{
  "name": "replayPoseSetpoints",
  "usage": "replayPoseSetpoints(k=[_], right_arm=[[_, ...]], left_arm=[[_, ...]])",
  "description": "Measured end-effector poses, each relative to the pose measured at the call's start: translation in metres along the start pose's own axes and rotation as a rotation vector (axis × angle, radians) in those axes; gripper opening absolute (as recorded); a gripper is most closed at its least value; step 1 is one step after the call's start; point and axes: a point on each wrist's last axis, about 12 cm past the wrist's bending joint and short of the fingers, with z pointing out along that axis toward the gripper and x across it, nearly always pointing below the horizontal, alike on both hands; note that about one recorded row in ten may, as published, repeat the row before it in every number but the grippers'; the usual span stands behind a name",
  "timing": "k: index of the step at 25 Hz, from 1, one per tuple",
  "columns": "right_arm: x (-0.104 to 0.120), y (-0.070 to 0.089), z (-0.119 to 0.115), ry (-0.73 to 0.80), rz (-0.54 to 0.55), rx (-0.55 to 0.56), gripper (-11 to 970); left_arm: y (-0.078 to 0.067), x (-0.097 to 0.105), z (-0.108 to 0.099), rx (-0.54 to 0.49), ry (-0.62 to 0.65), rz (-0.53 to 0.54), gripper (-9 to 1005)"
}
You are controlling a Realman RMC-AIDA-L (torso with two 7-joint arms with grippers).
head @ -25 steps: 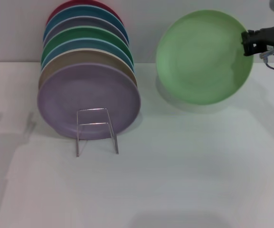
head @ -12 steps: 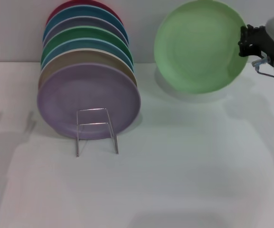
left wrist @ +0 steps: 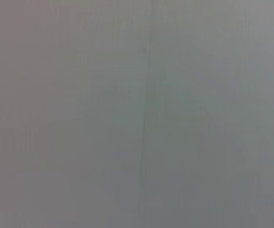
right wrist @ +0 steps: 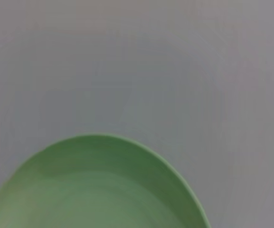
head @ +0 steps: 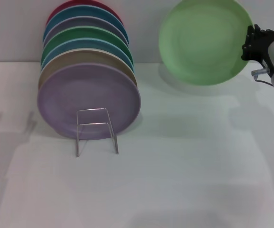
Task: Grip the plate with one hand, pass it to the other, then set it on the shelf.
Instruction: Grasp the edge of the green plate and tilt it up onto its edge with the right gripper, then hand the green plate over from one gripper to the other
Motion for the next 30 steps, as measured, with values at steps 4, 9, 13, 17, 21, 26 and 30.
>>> replayPoseSetpoints(k=[4, 9, 13, 17, 21, 26, 30], right_arm=[[0.01, 0.001, -0.01, -0.078, 0.056, 0.028, 21], [0.027, -0.002, -0.023, -0.143, 0.179, 0.045, 22], [0.038, -0.005, -0.032, -0.165, 0.237, 0.049, 22], [0.05, -0.006, -0.05, -0.186, 0.282, 0.032, 22], [0.063, 0.001, -0.085, -0.233, 0.277, -0.002, 22], [0.07, 0.006, -0.116, -0.261, 0.283, -0.012, 22], [0.074, 0.008, -0.13, -0.274, 0.273, -0.014, 22]], left_arm=[[-0.001, 0.0, -0.002, -0.001, -0.001, -0.008, 791], [-0.001, 0.0, -0.002, 0.001, 0.0, -0.012, 790], [-0.003, -0.002, -0.009, 0.006, -0.013, -0.019, 789], [-0.01, -0.006, -0.02, 0.06, -0.04, -0.031, 788], [-0.019, -0.007, -0.029, 0.121, -0.048, -0.047, 788], [-0.033, -0.005, -0.034, 0.21, -0.037, -0.023, 787], [-0.044, -0.003, -0.035, 0.25, -0.028, 0.031, 786]])
